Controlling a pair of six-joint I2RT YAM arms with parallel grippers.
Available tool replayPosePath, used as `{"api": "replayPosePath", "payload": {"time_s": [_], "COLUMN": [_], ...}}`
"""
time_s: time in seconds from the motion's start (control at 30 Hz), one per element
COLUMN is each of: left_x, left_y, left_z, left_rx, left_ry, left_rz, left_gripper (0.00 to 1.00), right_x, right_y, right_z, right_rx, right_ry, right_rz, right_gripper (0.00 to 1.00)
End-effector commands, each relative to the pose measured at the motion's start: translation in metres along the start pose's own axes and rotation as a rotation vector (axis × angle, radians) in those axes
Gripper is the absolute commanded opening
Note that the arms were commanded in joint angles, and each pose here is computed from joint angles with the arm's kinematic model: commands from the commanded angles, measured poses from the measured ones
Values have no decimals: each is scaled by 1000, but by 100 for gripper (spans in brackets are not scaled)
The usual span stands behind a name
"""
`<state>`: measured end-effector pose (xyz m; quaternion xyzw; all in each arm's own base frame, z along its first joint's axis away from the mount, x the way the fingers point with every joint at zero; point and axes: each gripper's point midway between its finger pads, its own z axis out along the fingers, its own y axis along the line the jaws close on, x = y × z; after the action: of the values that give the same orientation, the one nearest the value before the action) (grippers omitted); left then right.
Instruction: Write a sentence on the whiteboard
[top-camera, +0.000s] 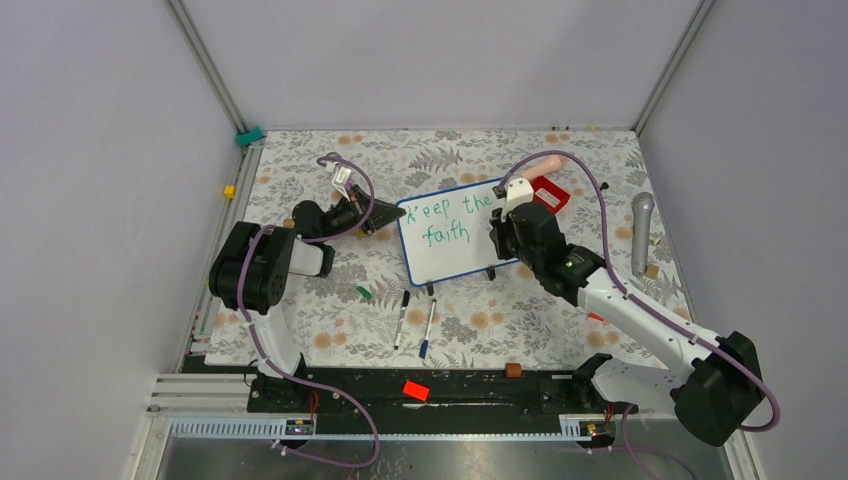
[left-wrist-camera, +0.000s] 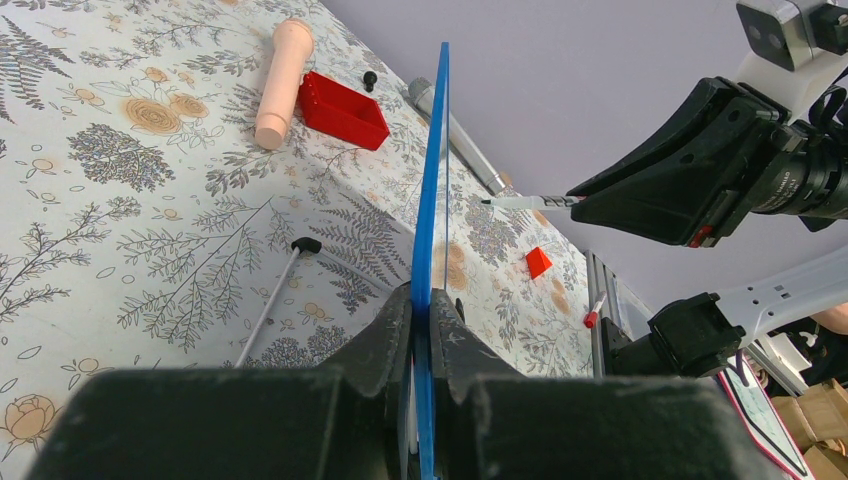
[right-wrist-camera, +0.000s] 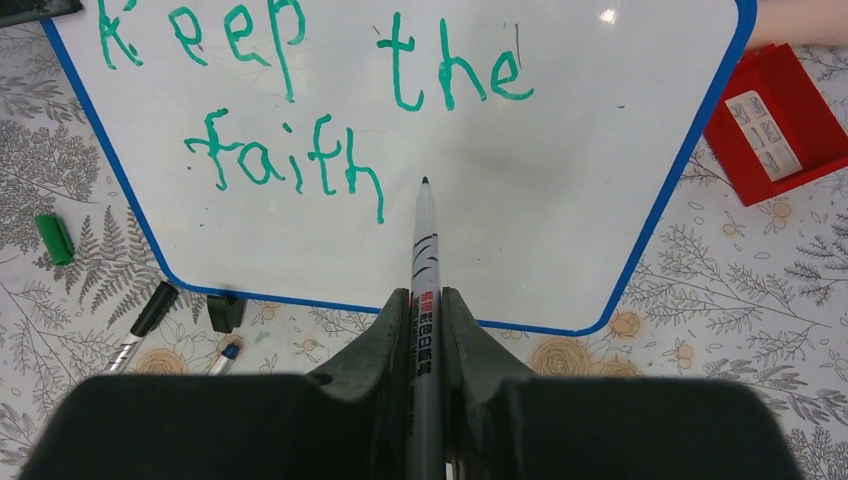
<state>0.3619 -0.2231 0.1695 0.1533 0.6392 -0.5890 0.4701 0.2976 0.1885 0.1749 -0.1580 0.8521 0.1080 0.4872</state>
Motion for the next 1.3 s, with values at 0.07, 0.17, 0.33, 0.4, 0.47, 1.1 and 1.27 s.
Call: {"api": "replayPosePath", "payload": {"time_s": [0.07,0.17,0.33,0.4,0.47,1.1,1.27], "left_x": [-4,-3,-4,-4,-4,-4,-4], "left_y": [-11,-12,-12,-12,-12,-12,-12], "left_z": [3,3,3,3,3,3,3], "left_rx": [64,65,65,66,67,67,66], "left_ry": [12,13,12,13,12,14,14], "left_rz": [100,101,103,102,102,101,101], "left_gripper": [0,0,0,0,0,0,0], "right_x": [-14,-12,-10,-10,-11,-16,-19], "right_y": [7,11,13,12,12,-2,-4], "right_z": [7,10,14,14,15,26,27], "right_rx": [-32,-46,-50,-48,-43,55,66], "right_ry": [-31,-17,-1,1,-3,-4,-19], "right_rz": [1,1,3,5,5,4,9], "right_gripper": [0,0,0,0,0,0,0]}}
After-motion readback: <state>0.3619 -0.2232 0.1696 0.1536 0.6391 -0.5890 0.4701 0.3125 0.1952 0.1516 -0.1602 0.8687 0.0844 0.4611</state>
